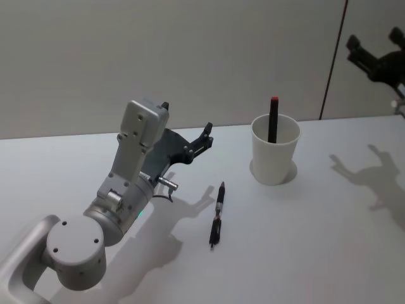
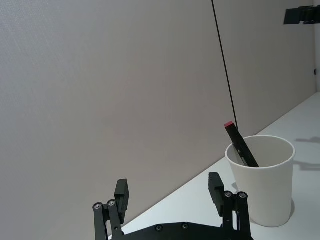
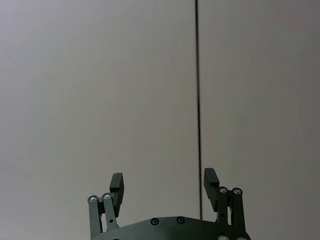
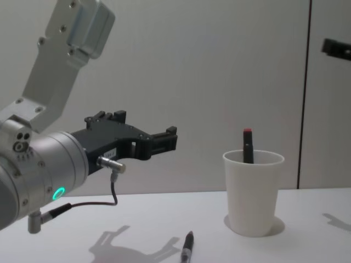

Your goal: Place the pen into the pen holder.

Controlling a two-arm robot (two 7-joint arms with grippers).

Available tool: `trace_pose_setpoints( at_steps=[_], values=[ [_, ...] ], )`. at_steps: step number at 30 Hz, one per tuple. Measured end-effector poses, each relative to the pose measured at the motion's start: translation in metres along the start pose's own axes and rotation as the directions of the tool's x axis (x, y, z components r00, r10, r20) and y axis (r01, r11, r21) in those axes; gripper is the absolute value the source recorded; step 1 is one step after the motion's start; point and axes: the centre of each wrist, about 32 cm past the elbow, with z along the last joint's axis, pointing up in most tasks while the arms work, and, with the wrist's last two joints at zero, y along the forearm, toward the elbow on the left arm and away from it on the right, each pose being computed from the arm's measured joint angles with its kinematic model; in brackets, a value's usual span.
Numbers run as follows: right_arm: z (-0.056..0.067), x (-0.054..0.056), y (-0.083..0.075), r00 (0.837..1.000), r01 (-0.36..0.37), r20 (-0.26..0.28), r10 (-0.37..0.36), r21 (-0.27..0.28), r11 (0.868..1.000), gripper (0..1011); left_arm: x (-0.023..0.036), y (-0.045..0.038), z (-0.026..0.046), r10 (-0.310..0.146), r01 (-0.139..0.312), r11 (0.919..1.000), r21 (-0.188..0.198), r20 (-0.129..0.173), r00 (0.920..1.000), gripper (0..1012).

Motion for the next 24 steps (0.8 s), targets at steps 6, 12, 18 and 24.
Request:
trace_pose_setpoints(
  at_steps=[6, 12, 18, 24],
  values=[
    [0.009, 0.008, -0.013, 1.0, 0.024, 0.009, -0.024, -0.009, 1.0, 1001, 0.0, 0.0, 0.0, 0.0, 0.0, 1.0, 0.0, 0.0, 1.0, 1000],
    [0.014, 0.013, -0.021, 0.999, 0.038, 0.015, -0.038, -0.016, 0.999, 1001, 0.0, 0.0, 0.0, 0.0, 0.0, 1.0, 0.0, 0.0, 1.0, 1000],
    [0.018, 0.015, -0.025, 0.999, 0.045, 0.019, -0.045, -0.02, 0.999, 1001, 0.0, 0.0, 0.0, 0.0, 0.0, 1.0, 0.0, 0.0, 1.0, 1000],
    [0.02, 0.016, -0.028, 0.999, 0.049, 0.022, -0.049, -0.021, 0.999, 1002, 0.0, 0.0, 0.0, 0.0, 0.0, 1.0, 0.0, 0.0, 1.0, 1000]
  ],
)
